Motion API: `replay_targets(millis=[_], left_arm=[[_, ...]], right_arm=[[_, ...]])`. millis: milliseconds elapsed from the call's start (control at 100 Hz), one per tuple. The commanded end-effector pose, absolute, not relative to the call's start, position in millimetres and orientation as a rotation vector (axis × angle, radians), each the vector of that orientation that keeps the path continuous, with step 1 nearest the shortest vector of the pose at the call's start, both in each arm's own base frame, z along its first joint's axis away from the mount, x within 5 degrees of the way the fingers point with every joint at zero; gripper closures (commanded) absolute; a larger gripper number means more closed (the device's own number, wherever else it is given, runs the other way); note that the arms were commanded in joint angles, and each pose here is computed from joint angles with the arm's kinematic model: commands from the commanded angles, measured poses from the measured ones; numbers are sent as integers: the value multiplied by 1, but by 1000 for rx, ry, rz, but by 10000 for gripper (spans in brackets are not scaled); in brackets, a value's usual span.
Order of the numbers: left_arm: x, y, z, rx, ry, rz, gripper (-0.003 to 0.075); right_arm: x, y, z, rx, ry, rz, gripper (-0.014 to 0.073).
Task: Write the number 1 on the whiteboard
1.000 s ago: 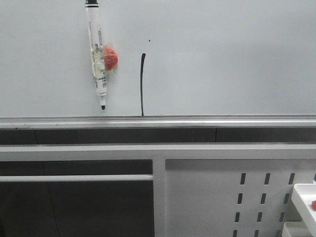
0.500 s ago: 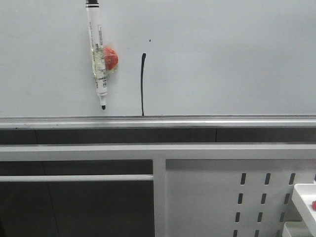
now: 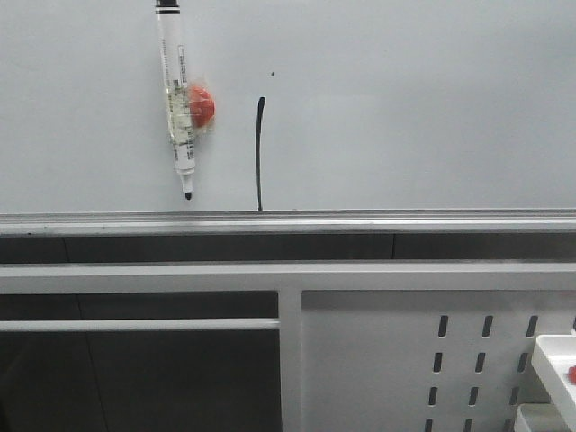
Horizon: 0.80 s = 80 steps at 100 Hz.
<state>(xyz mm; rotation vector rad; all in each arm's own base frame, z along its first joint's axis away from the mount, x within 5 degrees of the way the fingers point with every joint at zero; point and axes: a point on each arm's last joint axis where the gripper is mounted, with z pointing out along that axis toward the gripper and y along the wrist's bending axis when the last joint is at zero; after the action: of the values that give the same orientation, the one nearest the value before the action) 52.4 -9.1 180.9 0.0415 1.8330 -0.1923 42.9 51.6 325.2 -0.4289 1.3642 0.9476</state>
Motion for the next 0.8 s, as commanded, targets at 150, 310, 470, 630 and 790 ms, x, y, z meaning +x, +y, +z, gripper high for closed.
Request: replay_targets(millis=[150, 310, 470, 630, 790], left_arm=[[53, -9, 174, 18, 1806, -216, 740], [53, -9, 174, 18, 1806, -216, 740], [53, -9, 174, 18, 1806, -216, 740], [53, -9, 174, 18, 1806, -216, 740], [53, -9, 174, 18, 1806, -216, 740]], right_arm=[[48, 48, 329, -367, 1362, 902, 664], [65, 34, 309, -170, 1426, 717, 664], [73, 29, 283, -85, 1506, 631, 664], [75, 29, 272, -116, 1515, 574, 666], [73, 28, 279, -224, 1288, 432, 666]])
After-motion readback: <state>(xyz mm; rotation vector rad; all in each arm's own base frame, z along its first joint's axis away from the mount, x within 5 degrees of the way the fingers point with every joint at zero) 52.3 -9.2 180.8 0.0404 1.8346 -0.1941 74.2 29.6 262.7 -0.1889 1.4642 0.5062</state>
